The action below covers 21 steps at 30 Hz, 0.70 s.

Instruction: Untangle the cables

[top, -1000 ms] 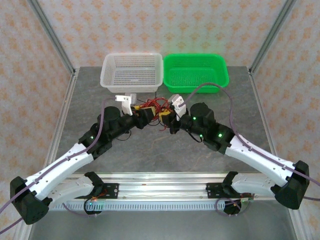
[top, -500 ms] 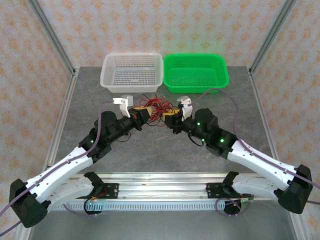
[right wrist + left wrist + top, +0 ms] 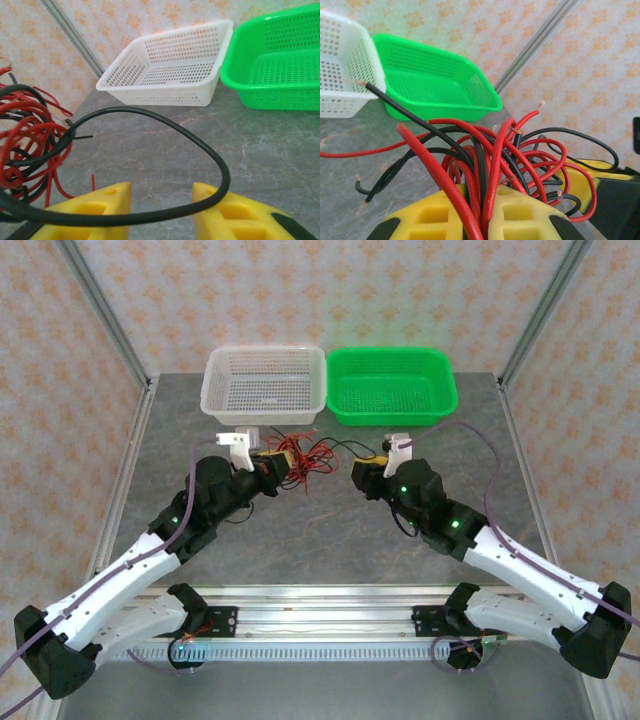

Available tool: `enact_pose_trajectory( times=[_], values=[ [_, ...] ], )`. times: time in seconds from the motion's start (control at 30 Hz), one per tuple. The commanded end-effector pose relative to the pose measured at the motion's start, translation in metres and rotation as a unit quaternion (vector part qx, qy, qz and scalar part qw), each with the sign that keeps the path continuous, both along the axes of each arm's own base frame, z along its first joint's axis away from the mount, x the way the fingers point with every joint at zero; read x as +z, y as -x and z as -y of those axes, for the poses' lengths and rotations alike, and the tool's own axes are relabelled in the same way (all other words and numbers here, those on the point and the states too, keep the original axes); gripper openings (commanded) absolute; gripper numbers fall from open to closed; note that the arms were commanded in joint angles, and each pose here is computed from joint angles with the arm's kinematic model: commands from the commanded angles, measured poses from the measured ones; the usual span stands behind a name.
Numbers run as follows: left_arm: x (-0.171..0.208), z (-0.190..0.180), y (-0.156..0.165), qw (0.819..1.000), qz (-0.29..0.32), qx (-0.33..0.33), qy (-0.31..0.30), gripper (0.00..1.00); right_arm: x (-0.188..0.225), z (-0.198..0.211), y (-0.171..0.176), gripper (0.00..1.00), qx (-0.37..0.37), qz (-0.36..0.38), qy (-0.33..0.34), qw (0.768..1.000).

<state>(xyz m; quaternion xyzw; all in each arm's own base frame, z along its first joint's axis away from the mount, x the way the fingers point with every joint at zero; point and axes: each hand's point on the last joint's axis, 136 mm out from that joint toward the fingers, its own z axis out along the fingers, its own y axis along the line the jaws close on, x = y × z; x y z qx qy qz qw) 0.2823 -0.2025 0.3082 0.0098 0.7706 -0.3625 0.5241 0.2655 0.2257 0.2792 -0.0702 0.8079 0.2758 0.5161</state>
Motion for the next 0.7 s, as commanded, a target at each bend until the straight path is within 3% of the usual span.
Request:
enact_pose_trajectory(
  times=[0.0,0.27,0.4,0.67],
  values=[
    [0.008,-0.006,-0.008,1.000,-0.008,0.024,-0.008,0.00,0.034,-0.013,0.012,0.43,0.058,0.001,0.006,0.998],
    [-0.012,0.002,-0.023,0.997,-0.050,0.033,-0.042,0.00,0.073,-0.067,0.061,0.52,0.240,-0.068,0.012,0.968],
    [-0.012,0.007,-0.027,0.997,-0.056,0.027,-0.052,0.00,0.074,-0.089,0.056,0.52,0.255,-0.100,0.025,0.961],
    [0.004,0.014,-0.021,0.998,-0.040,-0.001,-0.039,0.00,0.054,-0.108,0.010,0.49,0.216,-0.131,0.056,0.966]
  ],
)
